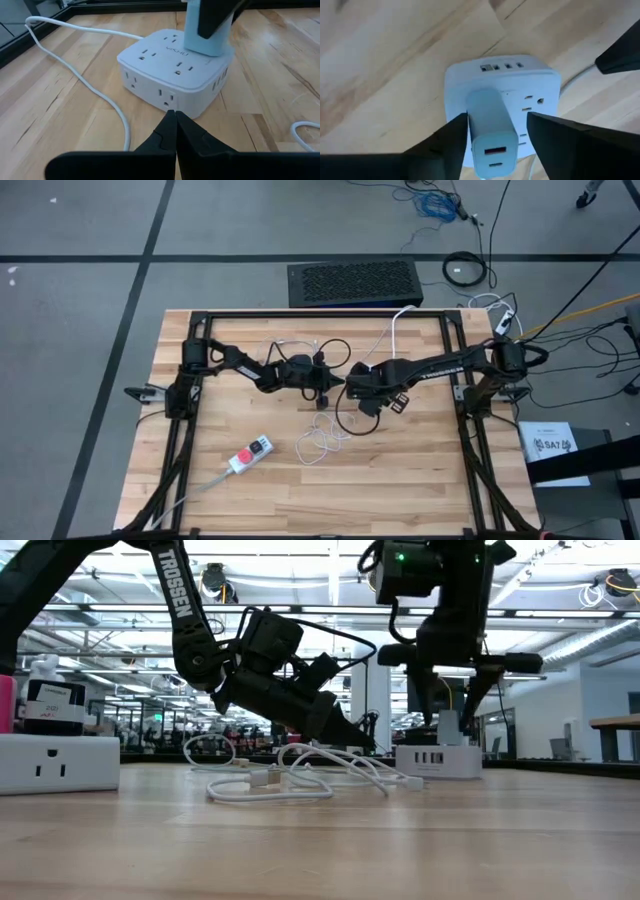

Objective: Insert USB
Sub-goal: Insert the blue charger adapter into the top white outlet extension

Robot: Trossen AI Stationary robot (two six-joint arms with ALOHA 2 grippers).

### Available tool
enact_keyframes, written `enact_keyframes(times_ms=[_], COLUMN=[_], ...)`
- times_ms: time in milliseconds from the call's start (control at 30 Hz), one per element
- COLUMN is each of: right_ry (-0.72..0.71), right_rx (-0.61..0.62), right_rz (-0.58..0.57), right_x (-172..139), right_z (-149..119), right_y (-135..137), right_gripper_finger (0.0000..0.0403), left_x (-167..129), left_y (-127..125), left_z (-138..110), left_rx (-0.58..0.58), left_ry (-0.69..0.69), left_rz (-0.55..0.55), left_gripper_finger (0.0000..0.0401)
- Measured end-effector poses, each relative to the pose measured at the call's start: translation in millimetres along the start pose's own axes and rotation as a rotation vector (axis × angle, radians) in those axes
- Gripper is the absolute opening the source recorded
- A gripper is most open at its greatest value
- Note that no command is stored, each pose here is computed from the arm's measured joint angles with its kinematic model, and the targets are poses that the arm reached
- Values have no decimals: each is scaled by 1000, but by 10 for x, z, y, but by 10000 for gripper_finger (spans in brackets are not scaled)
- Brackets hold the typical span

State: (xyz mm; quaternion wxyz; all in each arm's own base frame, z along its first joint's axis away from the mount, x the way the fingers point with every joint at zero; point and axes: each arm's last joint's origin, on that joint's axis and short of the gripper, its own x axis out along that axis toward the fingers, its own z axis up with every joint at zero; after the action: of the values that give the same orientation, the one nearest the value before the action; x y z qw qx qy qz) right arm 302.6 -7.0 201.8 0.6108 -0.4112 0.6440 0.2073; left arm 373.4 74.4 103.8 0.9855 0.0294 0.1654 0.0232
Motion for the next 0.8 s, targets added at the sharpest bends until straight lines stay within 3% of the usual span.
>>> enact_keyframes(times_ms=[167,300,433,567,667,800], right_ry=[-18,-42,-107,-182,-194,-245], right_rx=[54,193,533,902,1040,1209], right_rz=[-23,-42,21,90,10,-74], right_x=[-151,-431,-674,-645,-597,-576], right_z=[82,125,34,-128,-192,-267], right_y=[-22,-107,-222,-257,-165,10], right_gripper_finger=[197,187,164,98,26,8], left_x=[0,0,0,0,-1,-40], left_y=[0,-1,0,1,3,42], left_z=[0,1,3,15,47,77], left_rx=[-6,-7,-18,-33,-49,-88], left_ry=[0,-1,-3,-15,-49,-124], left_rz=[0,0,0,1,-4,-63], left_gripper_finger=[1,1,1,1,1,1])
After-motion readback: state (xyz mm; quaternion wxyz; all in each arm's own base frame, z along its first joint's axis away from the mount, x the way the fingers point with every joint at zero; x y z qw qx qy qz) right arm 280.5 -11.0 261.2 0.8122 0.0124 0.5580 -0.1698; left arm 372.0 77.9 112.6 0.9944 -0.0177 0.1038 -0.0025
